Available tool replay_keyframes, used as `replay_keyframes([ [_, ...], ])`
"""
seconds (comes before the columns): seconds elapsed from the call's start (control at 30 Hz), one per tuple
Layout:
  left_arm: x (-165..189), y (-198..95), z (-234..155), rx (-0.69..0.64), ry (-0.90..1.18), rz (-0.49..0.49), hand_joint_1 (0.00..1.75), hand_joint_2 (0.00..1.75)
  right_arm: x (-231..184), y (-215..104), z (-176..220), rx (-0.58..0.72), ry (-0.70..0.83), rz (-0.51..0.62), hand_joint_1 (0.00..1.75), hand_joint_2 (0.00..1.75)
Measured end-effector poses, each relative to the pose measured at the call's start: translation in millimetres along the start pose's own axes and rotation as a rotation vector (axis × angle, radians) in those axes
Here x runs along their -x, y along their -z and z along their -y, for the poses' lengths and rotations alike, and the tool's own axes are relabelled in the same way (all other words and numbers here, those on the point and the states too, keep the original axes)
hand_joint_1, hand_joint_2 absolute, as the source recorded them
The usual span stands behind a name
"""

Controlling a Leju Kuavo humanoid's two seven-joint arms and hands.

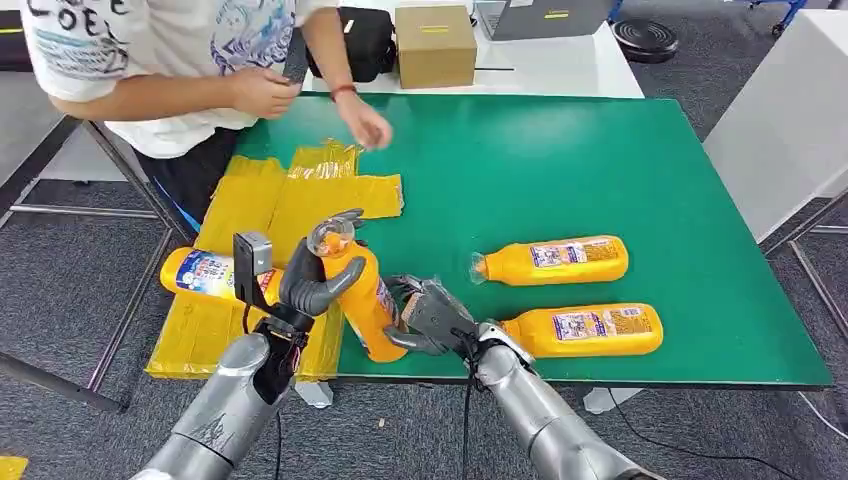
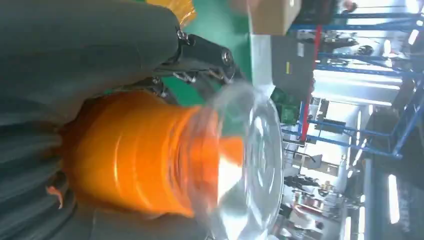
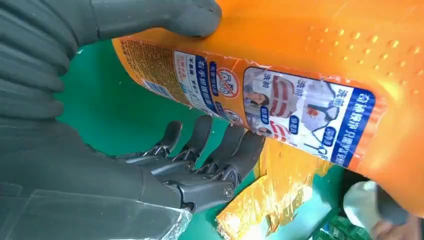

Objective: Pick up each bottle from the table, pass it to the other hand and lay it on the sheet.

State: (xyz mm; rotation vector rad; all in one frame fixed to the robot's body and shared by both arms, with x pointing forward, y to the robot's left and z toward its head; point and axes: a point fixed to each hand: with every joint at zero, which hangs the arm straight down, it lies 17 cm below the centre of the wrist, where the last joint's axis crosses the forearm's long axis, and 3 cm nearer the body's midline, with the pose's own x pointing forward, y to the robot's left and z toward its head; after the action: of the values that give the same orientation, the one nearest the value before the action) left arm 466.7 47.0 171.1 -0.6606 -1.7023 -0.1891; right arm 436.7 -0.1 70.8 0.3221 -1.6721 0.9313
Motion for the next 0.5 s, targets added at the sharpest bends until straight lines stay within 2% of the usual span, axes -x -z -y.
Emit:
replay_keyframes([
  [0.2,3,2,-5,0.005,0.130,-0.016,1.75,1.75,10,-8,2,0.016,0.018,-0.021,1.75,1.75],
  [0.5,4,3,-9,0.003,0.199,-0.021,1.75,1.75,18,-13,1,0.036,0.044,-0.043,1.75,1.75],
])
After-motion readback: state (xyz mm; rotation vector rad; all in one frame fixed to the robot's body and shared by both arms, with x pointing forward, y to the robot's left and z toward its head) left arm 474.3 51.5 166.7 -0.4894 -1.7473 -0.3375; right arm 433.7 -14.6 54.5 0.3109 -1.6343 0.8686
